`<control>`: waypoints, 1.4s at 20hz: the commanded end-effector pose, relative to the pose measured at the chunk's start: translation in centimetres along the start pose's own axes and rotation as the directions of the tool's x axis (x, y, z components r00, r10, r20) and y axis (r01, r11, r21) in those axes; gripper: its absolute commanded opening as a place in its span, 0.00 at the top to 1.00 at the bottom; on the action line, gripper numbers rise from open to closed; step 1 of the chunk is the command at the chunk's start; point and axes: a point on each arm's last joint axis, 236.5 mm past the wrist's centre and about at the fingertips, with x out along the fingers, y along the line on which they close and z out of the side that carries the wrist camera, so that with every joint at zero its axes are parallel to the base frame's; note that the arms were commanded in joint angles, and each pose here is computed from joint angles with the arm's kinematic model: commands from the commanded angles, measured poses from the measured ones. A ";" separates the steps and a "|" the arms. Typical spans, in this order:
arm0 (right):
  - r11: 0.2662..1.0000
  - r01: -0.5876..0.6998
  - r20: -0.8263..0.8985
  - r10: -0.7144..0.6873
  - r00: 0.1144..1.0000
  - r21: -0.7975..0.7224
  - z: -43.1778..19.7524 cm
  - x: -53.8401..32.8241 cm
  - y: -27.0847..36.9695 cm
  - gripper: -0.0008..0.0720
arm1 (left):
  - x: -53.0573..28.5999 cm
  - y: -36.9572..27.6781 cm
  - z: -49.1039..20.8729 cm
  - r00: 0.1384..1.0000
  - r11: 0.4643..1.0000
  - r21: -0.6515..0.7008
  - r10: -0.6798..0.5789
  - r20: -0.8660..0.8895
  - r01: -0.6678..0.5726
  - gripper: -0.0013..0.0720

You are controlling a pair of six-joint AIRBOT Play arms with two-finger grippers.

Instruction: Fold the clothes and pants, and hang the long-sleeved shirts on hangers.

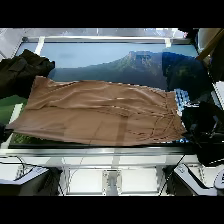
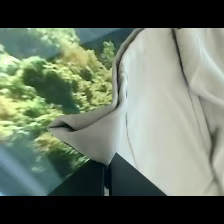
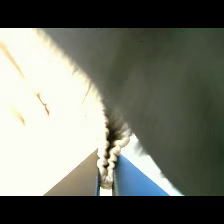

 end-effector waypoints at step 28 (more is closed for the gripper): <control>0.999 -0.039 0.390 0.037 0.920 -0.003 23.8 8.7 14.6 0.94 | 18.5 -25.0 12.3 0.962 0.891 0.419 0.067 0.264 -0.177 0.97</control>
